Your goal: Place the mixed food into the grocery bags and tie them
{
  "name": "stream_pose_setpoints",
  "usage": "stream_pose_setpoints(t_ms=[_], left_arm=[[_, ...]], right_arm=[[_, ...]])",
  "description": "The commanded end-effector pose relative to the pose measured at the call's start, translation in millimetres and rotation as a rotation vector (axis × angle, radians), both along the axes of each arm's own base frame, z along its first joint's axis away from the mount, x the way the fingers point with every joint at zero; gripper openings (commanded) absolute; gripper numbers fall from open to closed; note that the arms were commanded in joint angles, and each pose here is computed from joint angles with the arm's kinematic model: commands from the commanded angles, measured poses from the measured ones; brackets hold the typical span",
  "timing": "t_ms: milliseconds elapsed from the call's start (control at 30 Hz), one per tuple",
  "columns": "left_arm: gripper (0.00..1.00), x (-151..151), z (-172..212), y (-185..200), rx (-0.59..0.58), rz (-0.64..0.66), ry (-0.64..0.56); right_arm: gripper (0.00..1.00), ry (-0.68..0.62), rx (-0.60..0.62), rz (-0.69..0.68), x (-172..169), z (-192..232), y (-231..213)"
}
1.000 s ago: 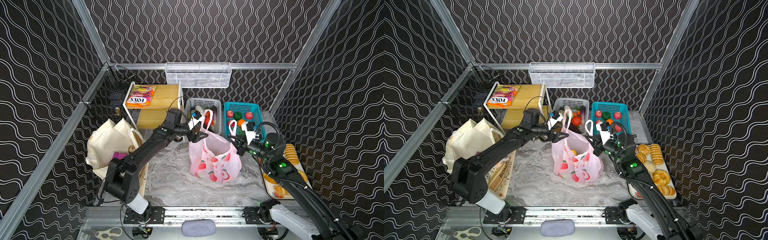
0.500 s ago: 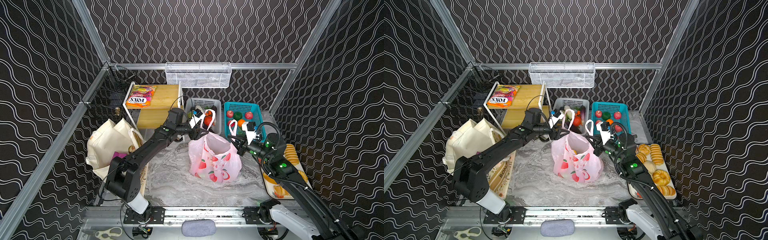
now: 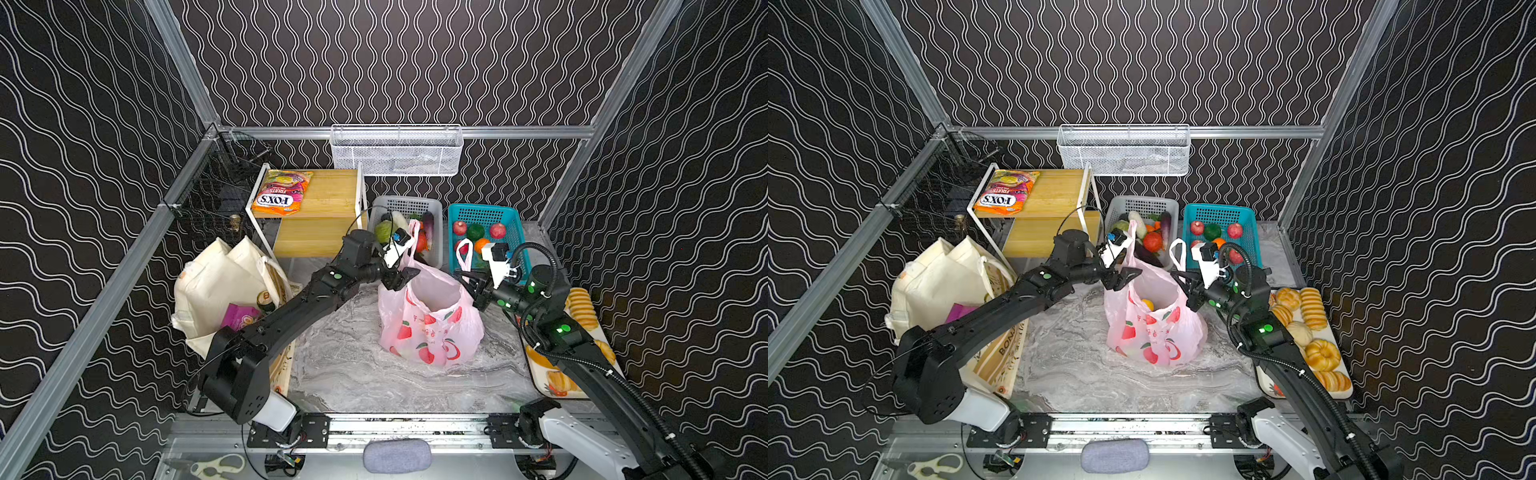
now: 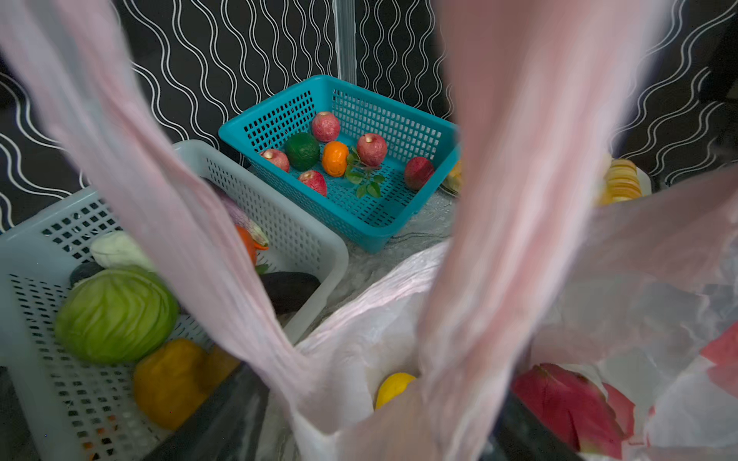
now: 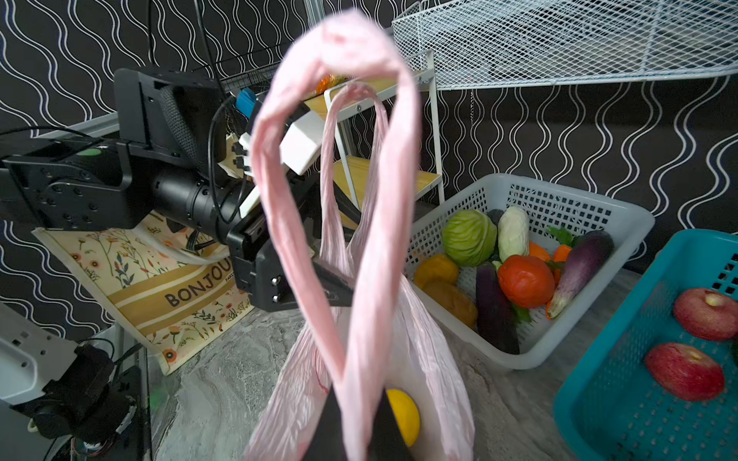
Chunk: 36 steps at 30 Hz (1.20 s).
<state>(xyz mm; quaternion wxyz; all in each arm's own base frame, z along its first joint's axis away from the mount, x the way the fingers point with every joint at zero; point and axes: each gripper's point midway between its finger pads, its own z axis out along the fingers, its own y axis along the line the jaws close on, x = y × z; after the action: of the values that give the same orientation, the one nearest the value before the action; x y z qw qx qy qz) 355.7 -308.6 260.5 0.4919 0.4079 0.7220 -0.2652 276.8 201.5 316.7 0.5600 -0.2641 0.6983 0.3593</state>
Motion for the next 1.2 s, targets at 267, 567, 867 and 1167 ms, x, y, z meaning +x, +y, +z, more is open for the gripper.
stream_pose_setpoints(t_ms=[267,567,867,1167], left_arm=[[0.59,3,10,-3,-0.06,-0.158,0.046],[0.35,4,8,4,-0.088,-0.121,0.06],[0.04,-2,9,9,-0.073,-0.117,0.03],[0.0,-42,-1,-14,0.084,-0.187,-0.026]], right_arm=[[0.1,-0.019,0.007,0.006,0,4,1],[0.1,0.008,0.011,-0.004,6,0,2],[0.1,0.08,-0.005,-0.051,20,-8,0],[0.12,0.269,-0.058,-0.057,41,-31,8]])
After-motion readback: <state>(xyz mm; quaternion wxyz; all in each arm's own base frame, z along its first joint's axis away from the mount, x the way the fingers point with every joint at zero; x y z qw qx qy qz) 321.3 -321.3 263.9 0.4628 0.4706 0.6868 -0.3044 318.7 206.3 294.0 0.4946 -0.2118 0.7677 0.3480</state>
